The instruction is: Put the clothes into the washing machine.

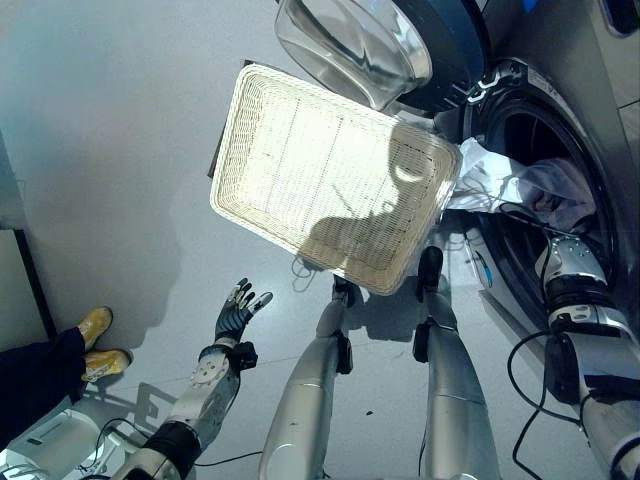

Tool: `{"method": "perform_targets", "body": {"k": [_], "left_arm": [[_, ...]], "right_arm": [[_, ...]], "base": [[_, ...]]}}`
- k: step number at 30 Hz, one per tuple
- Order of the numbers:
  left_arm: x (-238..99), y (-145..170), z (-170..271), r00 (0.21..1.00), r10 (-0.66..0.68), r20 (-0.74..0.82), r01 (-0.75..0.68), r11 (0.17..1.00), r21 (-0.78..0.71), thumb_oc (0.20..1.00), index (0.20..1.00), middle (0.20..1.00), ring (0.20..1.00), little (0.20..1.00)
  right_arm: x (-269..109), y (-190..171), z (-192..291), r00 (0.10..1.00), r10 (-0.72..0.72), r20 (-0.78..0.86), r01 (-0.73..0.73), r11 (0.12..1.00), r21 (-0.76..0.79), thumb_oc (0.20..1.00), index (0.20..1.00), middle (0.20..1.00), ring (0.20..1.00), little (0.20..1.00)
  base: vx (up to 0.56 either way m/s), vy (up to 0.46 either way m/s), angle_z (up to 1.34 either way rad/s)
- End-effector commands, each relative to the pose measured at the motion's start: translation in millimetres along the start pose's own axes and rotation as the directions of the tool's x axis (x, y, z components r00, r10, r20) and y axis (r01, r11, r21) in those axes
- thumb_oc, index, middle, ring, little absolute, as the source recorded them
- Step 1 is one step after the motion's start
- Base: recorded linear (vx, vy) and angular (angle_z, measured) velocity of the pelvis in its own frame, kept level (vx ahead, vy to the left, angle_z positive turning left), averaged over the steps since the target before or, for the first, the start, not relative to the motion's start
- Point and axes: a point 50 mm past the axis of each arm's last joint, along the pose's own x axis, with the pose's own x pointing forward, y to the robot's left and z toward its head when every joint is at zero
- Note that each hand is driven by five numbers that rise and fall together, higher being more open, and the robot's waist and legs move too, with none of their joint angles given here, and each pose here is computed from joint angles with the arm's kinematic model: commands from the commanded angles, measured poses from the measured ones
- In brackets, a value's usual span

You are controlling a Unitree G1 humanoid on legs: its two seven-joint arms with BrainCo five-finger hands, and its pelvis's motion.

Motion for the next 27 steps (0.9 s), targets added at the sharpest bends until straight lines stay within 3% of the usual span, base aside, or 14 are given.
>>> {"method": "perform_targets", "body": {"k": [1, 2, 5, 8, 11, 16, 21, 27], "left_arm": [[-7.3, 5.3, -12.7, 0.998, 0.051, -0.033, -0.052, 0.997, -0.049, 1.000, 1.000, 1.000, 1.000, 1.000], [-7.5, 5.4, -12.6, 0.998, 0.050, -0.031, -0.052, 0.997, -0.050, 1.000, 1.000, 1.000, 1.000, 1.000], [-10.6, 7.1, -16.2, 0.998, 0.058, -0.023, -0.059, 0.996, -0.062, 1.000, 1.000, 1.000, 1.000, 1.000], [-12.7, 7.5, -19.9, 0.998, 0.064, -0.024, -0.065, 0.996, -0.065, 1.000, 1.000, 1.000, 1.000, 1.000], [-15.8, 7.3, -24.2, 0.997, 0.077, -0.021, -0.078, 0.994, -0.074, 1.000, 1.000, 1.000, 1.000, 1.000], [-19.8, 4.8, -33.3, 0.994, 0.103, -0.026, -0.105, 0.990, -0.098, 1.000, 1.000, 1.000, 1.000, 1.000], [-20.7, 1.7, -37.5, 0.993, 0.109, -0.033, -0.113, 0.987, -0.113, 1.000, 1.000, 1.000, 1.000, 1.000], [-17.6, -8.2, -40.7, 0.995, 0.094, -0.045, -0.099, 0.987, -0.127, 1.000, 1.000, 1.000, 1.000, 1.000]], "right_arm": [[10.3, 29.2, 45.5, 0.922, 0.388, 0.002, -0.371, 0.883, -0.288, 1.000, 1.000, 1.000, 1.000, 1.000], [5.6, 27.8, 40.8, 0.911, 0.411, -0.020, -0.397, 0.865, -0.308, 1.000, 1.000, 1.000, 1.000, 1.000], [-44.8, 10.1, 1.3, 0.758, 0.589, -0.279, -0.651, 0.662, -0.371, 1.000, 1.000, 1.000, 1.000, 1.000], [-62.5, -2.2, -6.3, 0.714, 0.611, -0.342, -0.700, 0.614, -0.364, 1.000, 1.000, 1.000, 1.000, 1.000], [-86.0, -17.2, -12.2, 0.679, 0.621, -0.391, -0.733, 0.603, -0.315, 1.000, 1.000, 1.000, 1.000, 1.000], [-117.7, -42.0, -17.8, 0.686, 0.597, -0.416, -0.714, 0.661, -0.230, 1.000, 1.000, 1.000, 1.000, 1.000], [-134.3, -54.3, -23.7, 0.694, 0.564, -0.447, -0.702, 0.668, -0.247, 1.000, 1.000, 1.000, 1.000, 1.000], [-148.4, -87.7, -46.6, 0.665, 0.410, -0.625, -0.688, 0.661, -0.299, 1.000, 1.000, 1.000, 1.000, 1.000]], "base": [[-0.01, -0.022, -0.03], [0.00, 0.000, 0.00], [0.00, 0.003, -0.01], [0.00, 0.011, -0.03], [0.01, 0.044, -0.07], [0.00, 0.072, -0.04], [-0.01, 0.070, -0.13], [-0.01, 0.064, -0.04]]}}
